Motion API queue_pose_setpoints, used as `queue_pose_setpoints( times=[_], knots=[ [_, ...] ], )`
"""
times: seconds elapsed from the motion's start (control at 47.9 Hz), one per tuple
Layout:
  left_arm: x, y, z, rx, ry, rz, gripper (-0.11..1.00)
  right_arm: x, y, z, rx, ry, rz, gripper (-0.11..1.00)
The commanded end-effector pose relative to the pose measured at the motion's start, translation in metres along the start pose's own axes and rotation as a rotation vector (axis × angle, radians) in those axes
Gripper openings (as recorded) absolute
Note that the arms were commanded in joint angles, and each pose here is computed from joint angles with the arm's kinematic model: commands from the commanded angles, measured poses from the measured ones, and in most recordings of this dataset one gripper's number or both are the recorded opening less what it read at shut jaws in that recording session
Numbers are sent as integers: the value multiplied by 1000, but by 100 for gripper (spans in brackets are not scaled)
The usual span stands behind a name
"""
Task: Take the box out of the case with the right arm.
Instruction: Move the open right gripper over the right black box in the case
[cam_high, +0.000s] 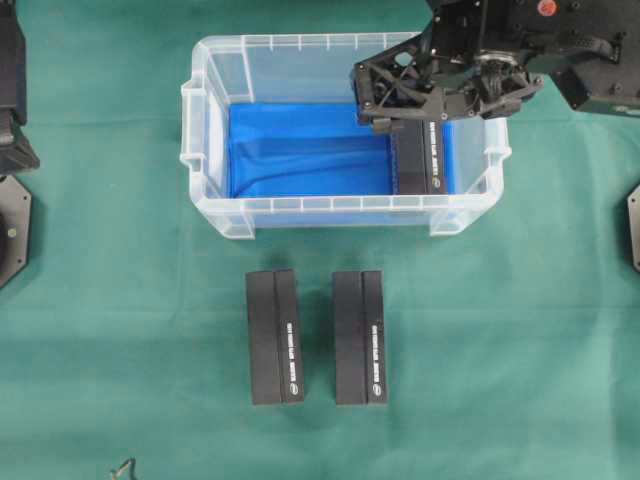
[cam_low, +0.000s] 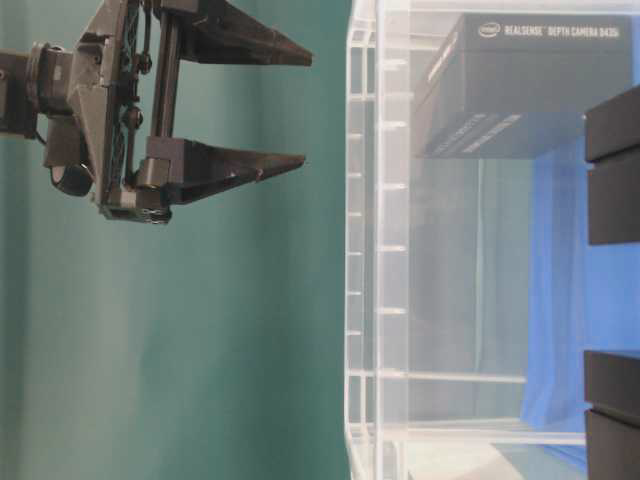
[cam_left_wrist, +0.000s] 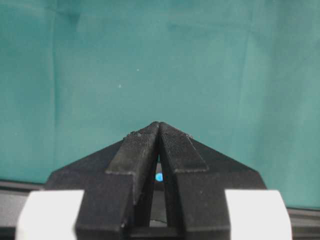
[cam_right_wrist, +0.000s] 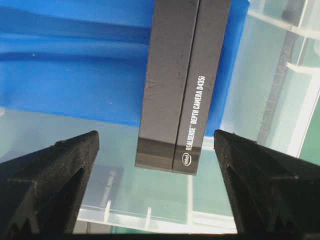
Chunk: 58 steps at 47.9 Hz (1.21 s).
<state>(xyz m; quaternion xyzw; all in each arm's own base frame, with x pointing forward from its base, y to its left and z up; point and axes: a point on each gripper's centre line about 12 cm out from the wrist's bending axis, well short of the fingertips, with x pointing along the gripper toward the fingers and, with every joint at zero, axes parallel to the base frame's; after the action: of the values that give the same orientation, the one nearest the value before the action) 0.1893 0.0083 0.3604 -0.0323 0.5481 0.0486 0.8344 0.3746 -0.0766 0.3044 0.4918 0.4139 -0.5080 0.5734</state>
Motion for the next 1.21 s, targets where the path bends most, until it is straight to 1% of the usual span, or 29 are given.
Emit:
queue_pose_setpoints(
  times=[0.0, 0.772, 0.939, 1.189],
  knots=[
    [-6, 1, 4, -2, -23, 1, 0, -9, -1, 0, -3, -5, 23, 90],
    [-6, 0, 4, 0, -23, 0, 0, -5, -2, 0, 1, -3, 15, 90],
    [-6, 1, 4, -2, -23, 1, 0, 1, -4, -1, 4, -4, 7, 90],
    [-6, 1, 4, -2, -26, 0, 0, 17, -5, -2, 13, -1, 34, 90]
  ],
)
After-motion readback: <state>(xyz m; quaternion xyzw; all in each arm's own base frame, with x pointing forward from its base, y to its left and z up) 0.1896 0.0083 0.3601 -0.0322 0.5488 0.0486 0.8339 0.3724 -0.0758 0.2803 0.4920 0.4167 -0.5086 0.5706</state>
